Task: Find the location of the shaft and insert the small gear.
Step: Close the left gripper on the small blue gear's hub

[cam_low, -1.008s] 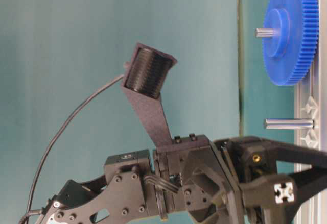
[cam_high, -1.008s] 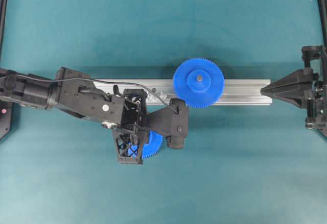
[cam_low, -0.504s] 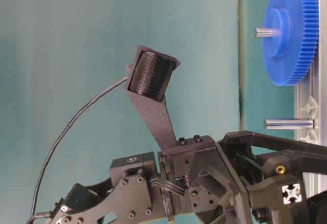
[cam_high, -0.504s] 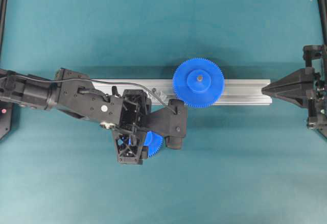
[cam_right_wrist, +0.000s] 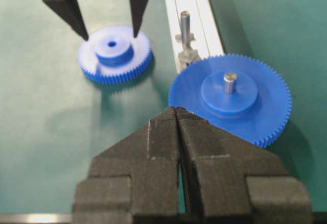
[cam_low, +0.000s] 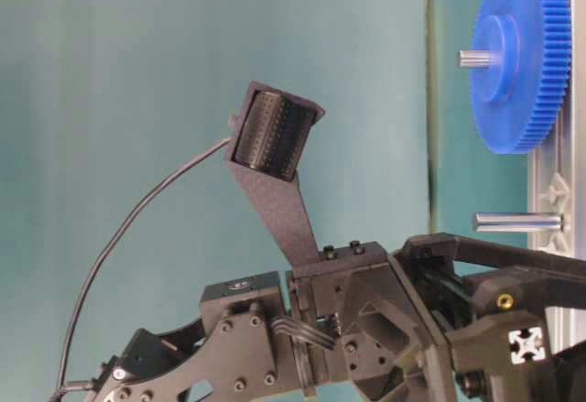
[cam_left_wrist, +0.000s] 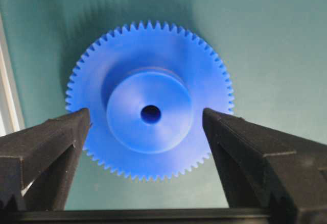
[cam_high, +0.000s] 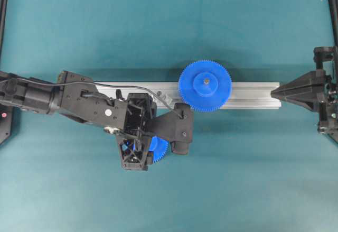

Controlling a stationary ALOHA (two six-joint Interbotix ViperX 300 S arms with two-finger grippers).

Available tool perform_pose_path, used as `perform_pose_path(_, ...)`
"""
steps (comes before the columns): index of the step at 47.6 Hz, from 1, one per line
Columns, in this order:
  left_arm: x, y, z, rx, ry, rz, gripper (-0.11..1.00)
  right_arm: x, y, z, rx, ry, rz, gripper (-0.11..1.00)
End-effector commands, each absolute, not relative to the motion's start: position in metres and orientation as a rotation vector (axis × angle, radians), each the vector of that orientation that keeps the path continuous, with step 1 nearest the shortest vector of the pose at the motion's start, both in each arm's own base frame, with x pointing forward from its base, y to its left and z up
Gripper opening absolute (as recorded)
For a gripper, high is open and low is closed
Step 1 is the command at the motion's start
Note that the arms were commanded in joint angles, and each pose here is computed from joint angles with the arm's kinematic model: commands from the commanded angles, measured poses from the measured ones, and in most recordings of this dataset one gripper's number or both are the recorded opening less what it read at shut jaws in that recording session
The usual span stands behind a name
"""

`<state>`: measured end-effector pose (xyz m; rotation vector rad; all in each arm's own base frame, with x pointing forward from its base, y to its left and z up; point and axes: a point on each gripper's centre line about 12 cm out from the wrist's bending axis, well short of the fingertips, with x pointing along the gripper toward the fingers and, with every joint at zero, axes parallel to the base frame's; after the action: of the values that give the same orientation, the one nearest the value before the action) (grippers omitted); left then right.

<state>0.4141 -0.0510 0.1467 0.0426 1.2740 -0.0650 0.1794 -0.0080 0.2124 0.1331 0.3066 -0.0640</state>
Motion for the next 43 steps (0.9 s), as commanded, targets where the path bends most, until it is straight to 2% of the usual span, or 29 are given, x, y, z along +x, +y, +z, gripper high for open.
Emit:
perform_pose_path(1,0.417,-0.054,0.155,0.044,1.245,-0.071,0.92,0.181,-0.009,0.215,0.146,0.298,-0.069,0.01)
perform_pose_path(43,0.418,-0.054,0.129,0.038,1.277,-0.062,0.91,0.181,-0.009,0.215,0.147,0.300,-0.069,0.01)
